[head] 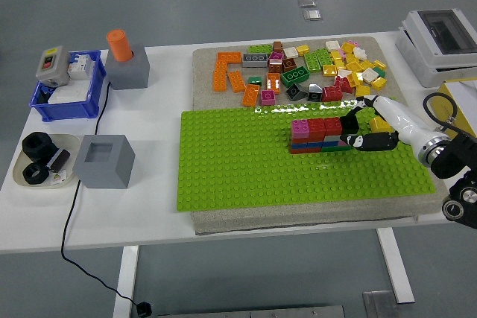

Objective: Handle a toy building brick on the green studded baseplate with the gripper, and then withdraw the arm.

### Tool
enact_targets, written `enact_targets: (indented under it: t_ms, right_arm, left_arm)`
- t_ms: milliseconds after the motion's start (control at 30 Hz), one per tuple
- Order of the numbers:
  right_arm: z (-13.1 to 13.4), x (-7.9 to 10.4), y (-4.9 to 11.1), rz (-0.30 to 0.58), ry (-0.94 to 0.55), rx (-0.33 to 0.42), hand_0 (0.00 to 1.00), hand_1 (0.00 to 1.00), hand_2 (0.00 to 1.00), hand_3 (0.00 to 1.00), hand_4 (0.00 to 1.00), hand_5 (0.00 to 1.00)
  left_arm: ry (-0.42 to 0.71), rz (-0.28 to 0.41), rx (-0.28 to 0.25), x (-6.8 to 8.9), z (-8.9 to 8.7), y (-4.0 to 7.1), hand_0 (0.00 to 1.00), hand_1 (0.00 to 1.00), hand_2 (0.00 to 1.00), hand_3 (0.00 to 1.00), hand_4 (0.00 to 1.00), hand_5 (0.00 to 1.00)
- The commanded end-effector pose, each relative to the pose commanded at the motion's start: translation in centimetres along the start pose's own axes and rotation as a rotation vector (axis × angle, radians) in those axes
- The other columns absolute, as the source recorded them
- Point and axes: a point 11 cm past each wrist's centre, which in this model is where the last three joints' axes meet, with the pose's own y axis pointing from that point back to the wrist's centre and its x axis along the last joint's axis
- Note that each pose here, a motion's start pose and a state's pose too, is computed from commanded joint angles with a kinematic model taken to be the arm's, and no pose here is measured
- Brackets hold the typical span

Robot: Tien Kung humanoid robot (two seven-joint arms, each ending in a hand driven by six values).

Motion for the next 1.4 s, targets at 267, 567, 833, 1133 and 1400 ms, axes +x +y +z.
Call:
enact_targets:
  t_ms: [267, 567, 833, 1133, 1400]
  right_arm:
    - [0.2, -0.5, -0.1, -0.012, -0.011, -0.004, 0.831, 0.917, 0.932, 0.617, 0.802, 0.302]
    - [0.6, -0.8, -0.4, -0.018, -0.03, -0.016, 0.828, 0.914, 0.928, 0.61, 0.801, 0.305]
    - [1.0, -1.2, -0.7, -0.023, -0.048, -0.028, 0.828, 0.912, 0.927, 0.612, 0.804, 0.309]
    - [1.6, -1.5, -0.9, -0.033, -0.071, -0.046, 0.828, 0.911, 0.926, 0.613, 0.805, 0.308]
    - [1.9, -1.7, -0.8, -0.036, -0.082, -0.053, 0.828, 0.91, 0.924, 0.608, 0.818, 0.318]
  left_arm:
    - [-0.001, 0.0, -0.002, 0.0, 0.1, 0.0, 0.76, 0.707, 0.665, 0.75, 0.771, 0.545]
    - [-0.002, -0.001, -0.004, -0.1, 0.1, 0.0, 0.76, 0.707, 0.666, 0.752, 0.772, 0.547]
    - [-0.003, -0.002, -0.004, -0.1, 0.1, 0.0, 0.76, 0.706, 0.666, 0.752, 0.772, 0.55]
    - [-0.003, -0.002, -0.004, -0.1, 0.1, 0.0, 0.76, 0.707, 0.666, 0.752, 0.771, 0.551]
    - [-0.004, -0.001, -0.002, -0.1, -0.1, 0.0, 0.76, 0.707, 0.666, 0.752, 0.77, 0.554]
